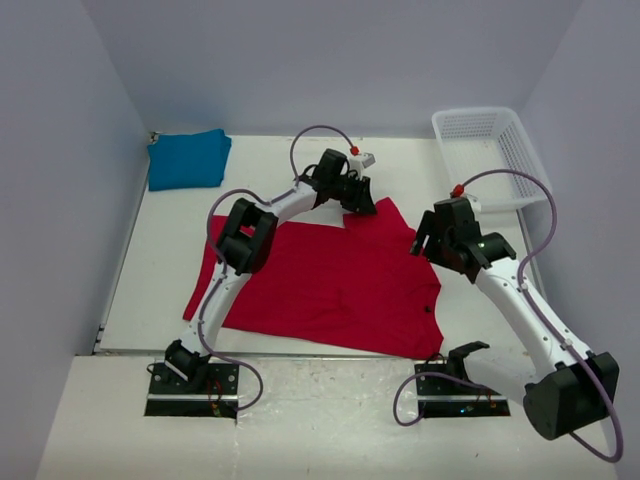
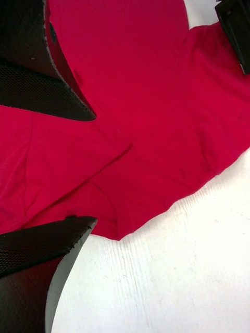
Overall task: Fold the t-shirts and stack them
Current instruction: Grap the side of the flattened tshirt furthest away from the robot with both arms
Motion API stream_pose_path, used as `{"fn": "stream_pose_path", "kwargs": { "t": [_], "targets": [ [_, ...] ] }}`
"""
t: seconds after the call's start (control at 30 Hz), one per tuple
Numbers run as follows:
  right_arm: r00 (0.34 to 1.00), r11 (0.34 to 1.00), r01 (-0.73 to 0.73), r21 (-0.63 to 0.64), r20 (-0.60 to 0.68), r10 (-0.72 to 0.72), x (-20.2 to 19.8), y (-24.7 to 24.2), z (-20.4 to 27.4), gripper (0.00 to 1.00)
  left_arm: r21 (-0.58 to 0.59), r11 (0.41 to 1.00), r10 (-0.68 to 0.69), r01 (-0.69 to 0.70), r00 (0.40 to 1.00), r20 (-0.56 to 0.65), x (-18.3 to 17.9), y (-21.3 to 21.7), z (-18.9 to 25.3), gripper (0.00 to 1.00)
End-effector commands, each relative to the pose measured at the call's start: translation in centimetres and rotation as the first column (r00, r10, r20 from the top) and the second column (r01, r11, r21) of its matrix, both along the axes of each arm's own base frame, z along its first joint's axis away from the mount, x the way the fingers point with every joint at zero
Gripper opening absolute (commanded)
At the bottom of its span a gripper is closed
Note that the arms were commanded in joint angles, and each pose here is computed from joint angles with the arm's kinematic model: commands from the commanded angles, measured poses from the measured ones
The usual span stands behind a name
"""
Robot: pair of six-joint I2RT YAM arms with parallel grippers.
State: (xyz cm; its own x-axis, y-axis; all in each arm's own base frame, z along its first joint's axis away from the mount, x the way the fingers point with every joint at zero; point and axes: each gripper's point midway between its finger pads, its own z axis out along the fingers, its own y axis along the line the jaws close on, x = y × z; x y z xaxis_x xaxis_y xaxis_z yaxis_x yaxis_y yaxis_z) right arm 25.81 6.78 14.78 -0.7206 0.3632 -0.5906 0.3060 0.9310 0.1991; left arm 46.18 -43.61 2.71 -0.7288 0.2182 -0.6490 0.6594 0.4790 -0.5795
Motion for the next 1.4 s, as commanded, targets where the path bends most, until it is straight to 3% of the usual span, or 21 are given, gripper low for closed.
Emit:
{"fn": "stream_pose_path", "kwargs": {
  "t": [0.0, 0.1, 0.13, 0.4, 0.7, 1.13, 1.37],
  "targets": [
    [0.999, 0.999, -0.037, 0.02, 0.021, 0.037, 1.7, 0.9, 0.1, 0.74, 0.122, 0.992, -0.02, 0.038, 0.99, -0.141, -3.3, 1.5, -6.5, 0.27],
    [0.999, 0.998, -0.05, 0.035, 0.001, 0.05, 3.1, 1.9, -0.9, 0.73, 0.118, 0.992, -0.023, 0.034, 0.995, -0.098, -2.7, 1.4, -5.2, 0.11],
    [0.998, 0.998, -0.054, 0.034, -0.029, 0.055, 3.6, 2.2, -1.7, 0.73, 0.114, 0.993, -0.025, 0.035, 0.996, -0.08, -2.4, 1.3, -4.6, 0.0],
    [0.996, 0.998, -0.065, 0.029, -0.058, 0.066, 8.9, 3.4, -2.2, 0.72, 0.047, 0.997, -0.059, 0.059, 0.998, 0.004, -1.2, 0.1, 0.0, 0.0],
    [0.987, 0.987, -0.131, 0.094, -0.078, 0.139, 14.1, 4.3, -3.5, 0.7, 0.008, 0.992, -0.124, 0.124, 0.987, 0.099, -2.3, -0.2, 4.4, 0.0],
    [0.971, 0.946, -0.19, 0.264, -0.093, 0.221, 17.1, 4.4, -4.5, 0.7, -0.004, 0.987, -0.158, 0.162, 0.969, 0.189, -4.7, -0.5, 9.8, 0.0],
    [0.975, 0.953, -0.161, 0.259, -0.109, 0.194, 16.4, 3.9, -4.5, 0.69, 0.001, 0.985, -0.17, 0.173, 0.969, 0.18, -6.0, -0.7, 10.1, 0.0]
  ]
}}
